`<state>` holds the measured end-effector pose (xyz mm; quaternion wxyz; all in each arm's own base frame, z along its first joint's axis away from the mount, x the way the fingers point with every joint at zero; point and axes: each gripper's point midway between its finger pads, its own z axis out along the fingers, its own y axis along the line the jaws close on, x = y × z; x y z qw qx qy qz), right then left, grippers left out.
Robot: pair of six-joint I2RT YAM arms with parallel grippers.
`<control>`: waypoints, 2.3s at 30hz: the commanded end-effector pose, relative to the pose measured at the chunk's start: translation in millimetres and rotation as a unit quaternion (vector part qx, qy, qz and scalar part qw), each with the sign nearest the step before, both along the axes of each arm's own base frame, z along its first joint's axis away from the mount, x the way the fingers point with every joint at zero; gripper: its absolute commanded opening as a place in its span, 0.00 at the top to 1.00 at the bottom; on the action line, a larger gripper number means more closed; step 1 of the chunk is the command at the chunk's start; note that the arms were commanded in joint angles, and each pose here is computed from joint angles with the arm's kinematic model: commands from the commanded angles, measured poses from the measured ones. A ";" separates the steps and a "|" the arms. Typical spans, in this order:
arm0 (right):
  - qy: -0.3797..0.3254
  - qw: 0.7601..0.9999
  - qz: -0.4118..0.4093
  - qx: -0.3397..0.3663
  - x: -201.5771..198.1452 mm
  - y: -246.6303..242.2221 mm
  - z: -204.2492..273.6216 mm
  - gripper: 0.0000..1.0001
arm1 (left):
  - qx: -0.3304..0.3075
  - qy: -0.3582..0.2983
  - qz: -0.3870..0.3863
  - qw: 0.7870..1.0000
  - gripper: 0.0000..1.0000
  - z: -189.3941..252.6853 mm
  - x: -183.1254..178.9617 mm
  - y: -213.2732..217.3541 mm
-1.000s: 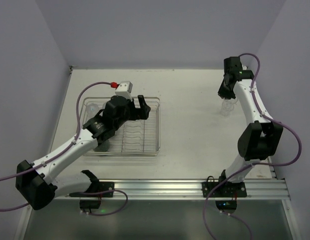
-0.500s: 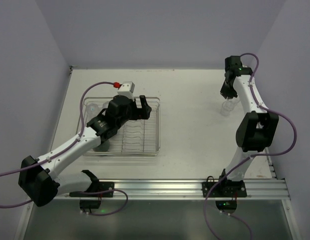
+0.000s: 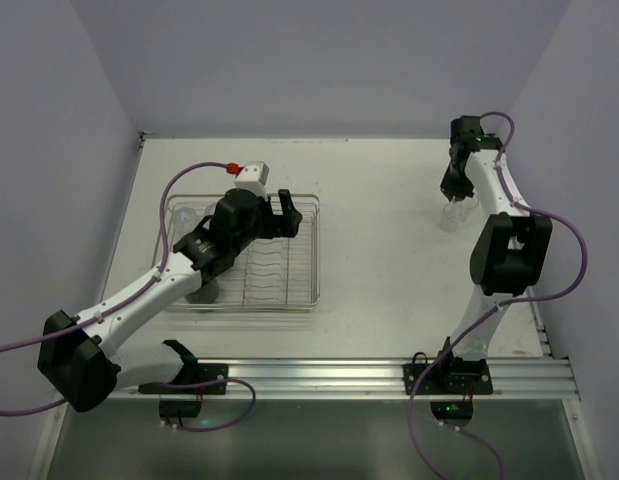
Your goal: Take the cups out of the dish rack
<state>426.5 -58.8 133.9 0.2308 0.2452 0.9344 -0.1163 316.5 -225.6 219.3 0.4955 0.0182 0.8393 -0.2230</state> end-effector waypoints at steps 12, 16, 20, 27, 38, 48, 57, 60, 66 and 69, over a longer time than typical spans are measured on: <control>-0.021 1.000 0.017 0.015 19.6 7.2 1.4 1.00 | 0.001 -0.013 0.000 1.000 0.00 -1.5 7.4 2.5; -0.017 1.000 0.016 0.014 18.6 6.7 -2.1 1.00 | 0.003 -0.012 0.003 1.000 0.00 -2.2 8.5 4.8; -0.012 1.000 0.017 0.015 17.0 7.3 -6.4 1.00 | 0.003 -0.009 0.005 1.000 0.00 -2.8 8.2 6.4; -0.004 1.000 0.013 0.015 12.8 7.2 -11.6 1.00 | 0.012 -0.007 0.011 1.000 0.00 -2.7 7.4 11.8; 0.003 1.000 0.013 0.018 9.2 7.9 -13.6 0.89 | 0.032 -0.003 0.039 0.999 0.00 1.9 3.9 39.3; 0.011 1.000 0.012 0.018 4.8 8.2 -17.5 0.79 | 0.045 0.008 0.056 0.997 0.00 -0.1 -1.0 57.3; -0.022 1.000 0.014 0.005 -3.4 12.8 17.9 0.76 | 0.102 0.039 0.134 0.985 0.00 -8.3 -1.9 100.0; -0.062 0.997 0.049 0.015 -10.7 41.9 48.6 0.74 | 0.130 0.060 0.171 0.975 0.00 -13.6 -0.4 128.1; -0.118 0.974 0.173 0.081 -32.5 136.9 83.3 0.65 | 0.143 0.079 0.215 0.963 0.00 -14.1 8.9 163.7; -0.125 0.951 0.245 0.139 -50.5 192.6 80.2 0.57 | 0.150 0.078 0.199 0.965 0.00 -6.4 17.5 161.8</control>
